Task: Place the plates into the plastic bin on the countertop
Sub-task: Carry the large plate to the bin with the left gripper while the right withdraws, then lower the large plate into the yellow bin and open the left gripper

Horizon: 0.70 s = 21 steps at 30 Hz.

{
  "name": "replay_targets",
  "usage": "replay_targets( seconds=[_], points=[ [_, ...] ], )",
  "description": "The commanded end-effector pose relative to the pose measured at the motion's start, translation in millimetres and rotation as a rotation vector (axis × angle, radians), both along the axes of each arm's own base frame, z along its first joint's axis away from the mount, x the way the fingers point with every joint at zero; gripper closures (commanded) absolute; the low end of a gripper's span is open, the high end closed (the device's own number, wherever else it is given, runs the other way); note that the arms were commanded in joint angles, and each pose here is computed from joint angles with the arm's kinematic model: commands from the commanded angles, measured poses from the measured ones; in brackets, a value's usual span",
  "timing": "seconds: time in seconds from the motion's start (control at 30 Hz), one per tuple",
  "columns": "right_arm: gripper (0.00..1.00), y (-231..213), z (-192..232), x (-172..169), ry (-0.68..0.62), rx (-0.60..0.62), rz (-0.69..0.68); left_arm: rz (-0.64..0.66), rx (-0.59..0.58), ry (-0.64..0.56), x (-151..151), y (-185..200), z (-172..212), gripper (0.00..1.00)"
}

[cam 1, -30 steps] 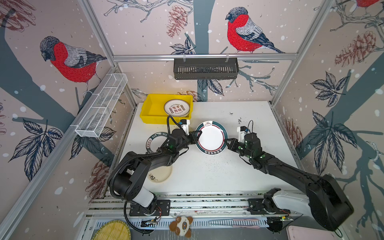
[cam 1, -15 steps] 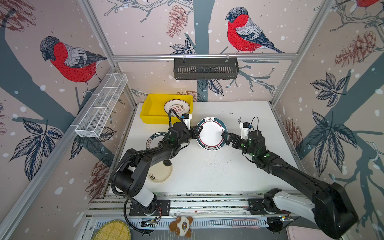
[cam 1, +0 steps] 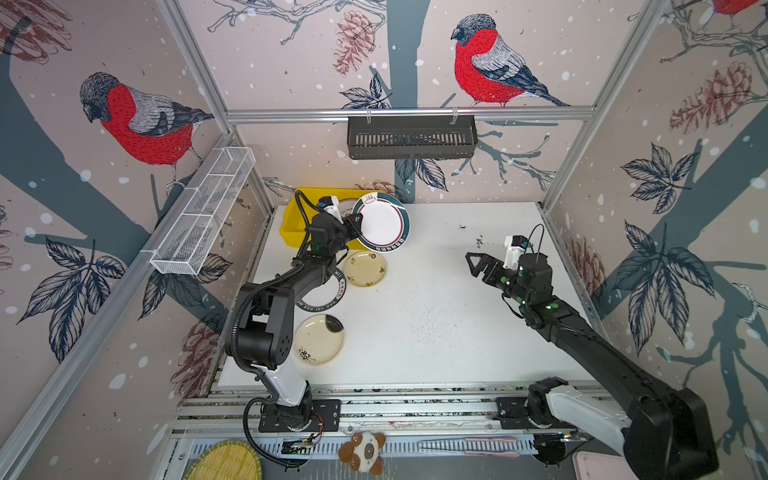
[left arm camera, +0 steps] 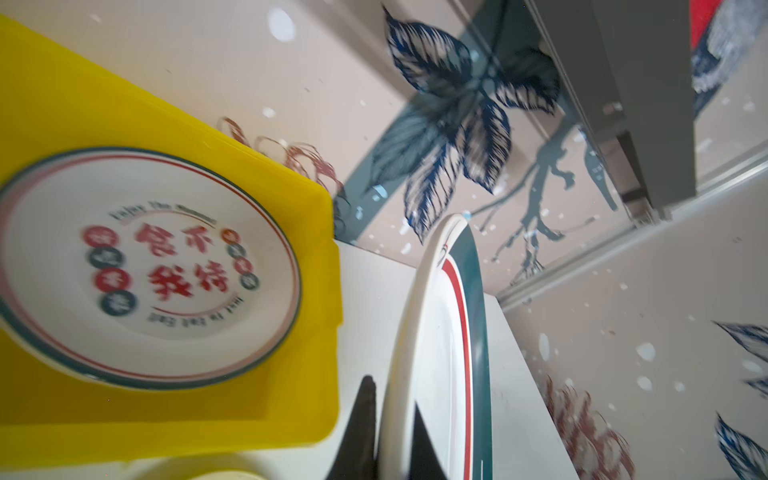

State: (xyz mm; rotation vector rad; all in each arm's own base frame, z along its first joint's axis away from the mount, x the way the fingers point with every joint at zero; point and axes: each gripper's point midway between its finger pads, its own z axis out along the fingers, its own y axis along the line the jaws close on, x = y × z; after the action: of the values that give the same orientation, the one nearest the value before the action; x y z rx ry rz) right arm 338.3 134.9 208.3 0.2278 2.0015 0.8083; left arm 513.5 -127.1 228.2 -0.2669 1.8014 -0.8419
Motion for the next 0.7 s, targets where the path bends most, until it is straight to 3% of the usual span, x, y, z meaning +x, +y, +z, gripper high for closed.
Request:
replay_targets(
  seconds=[0.0, 0.3, 0.67],
  points=[
    [0.01, -4, 1, 1, -0.006, -0.01, 0.01, 0.085, 0.021, -0.022, 22, 26, 6, 1.0],
    [0.0, -14, -1, 4, 0.005, -0.001, -0.007, 0.169, 0.044, 0.02, 77, 66, -15, 1.0],
    [0.01, -17, -12, 1, 0.036, 0.004, -0.017, 0.205, 0.109, 0.119, 107, 84, -60, 1.0]
  ],
)
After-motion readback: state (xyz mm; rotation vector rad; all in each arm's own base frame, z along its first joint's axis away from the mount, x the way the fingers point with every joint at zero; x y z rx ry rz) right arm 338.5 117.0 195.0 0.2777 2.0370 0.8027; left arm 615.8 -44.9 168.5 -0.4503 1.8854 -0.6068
